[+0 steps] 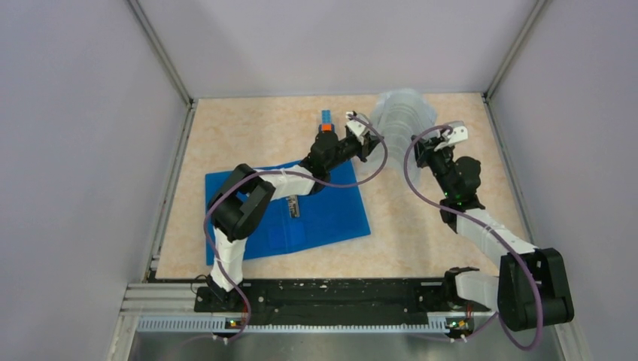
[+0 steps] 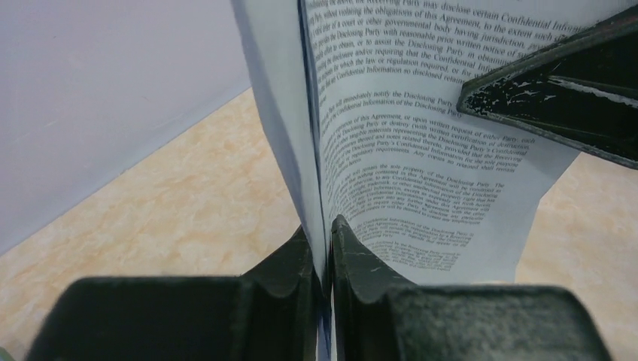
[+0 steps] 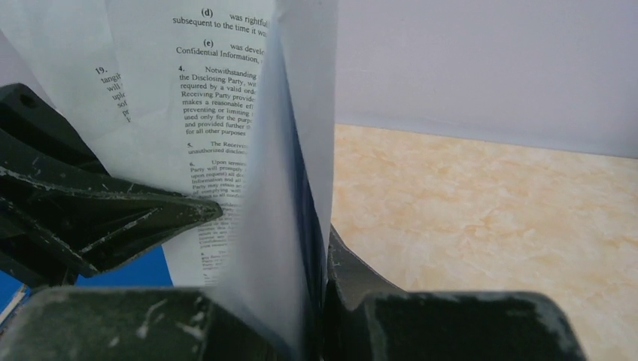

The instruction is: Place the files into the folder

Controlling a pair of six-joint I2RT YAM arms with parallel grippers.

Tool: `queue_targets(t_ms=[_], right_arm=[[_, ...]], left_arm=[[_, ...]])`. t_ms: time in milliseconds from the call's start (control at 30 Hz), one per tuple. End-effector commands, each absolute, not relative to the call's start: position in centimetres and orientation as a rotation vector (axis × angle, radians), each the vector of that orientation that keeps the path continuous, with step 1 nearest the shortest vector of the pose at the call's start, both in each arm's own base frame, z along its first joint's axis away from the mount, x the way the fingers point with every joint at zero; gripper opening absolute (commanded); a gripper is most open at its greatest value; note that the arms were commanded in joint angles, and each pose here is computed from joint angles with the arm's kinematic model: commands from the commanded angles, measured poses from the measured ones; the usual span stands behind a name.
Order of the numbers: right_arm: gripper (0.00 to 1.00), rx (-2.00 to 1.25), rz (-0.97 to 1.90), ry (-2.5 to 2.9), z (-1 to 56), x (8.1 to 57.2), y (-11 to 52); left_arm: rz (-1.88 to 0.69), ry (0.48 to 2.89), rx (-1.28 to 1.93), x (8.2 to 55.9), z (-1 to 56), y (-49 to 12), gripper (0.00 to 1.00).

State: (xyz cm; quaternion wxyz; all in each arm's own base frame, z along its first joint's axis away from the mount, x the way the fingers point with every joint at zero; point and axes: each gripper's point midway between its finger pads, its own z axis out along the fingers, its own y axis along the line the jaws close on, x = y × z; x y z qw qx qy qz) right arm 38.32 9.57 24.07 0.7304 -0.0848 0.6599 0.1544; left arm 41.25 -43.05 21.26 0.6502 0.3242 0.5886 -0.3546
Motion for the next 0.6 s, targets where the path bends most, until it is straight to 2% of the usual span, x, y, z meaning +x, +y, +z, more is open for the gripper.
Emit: queue_targets(t_ms=[0,200,333,433,567], right_arm=[[0.16,-0.161,0.341,1.396,24.9,38.0,9.0],[0.27,-0.137,0.381,1.423,23.0,37.3,9.2],[0.32,-0.126,0.410,1.434,22.1,36.7,9.4],[0.40,-0.117,0.426,1.438,21.7,36.1,9.5],[0.47,-0.110,0.435,1.457,20.8,35.4,9.4]], left_arm=[[-0.860,1.186,0.715,41.3,24.8,-43.5,0.17],[-0.899,1.191,0.712,40.9,23.6,-43.4,0.43],[-0.909,1.196,0.724,40.4,23.1,-43.3,0.48],[-0.906,1.208,0.717,40.4,22.8,-42.9,0.55],[-0.915,1.221,0.717,40.2,22.4,-42.4,0.58]])
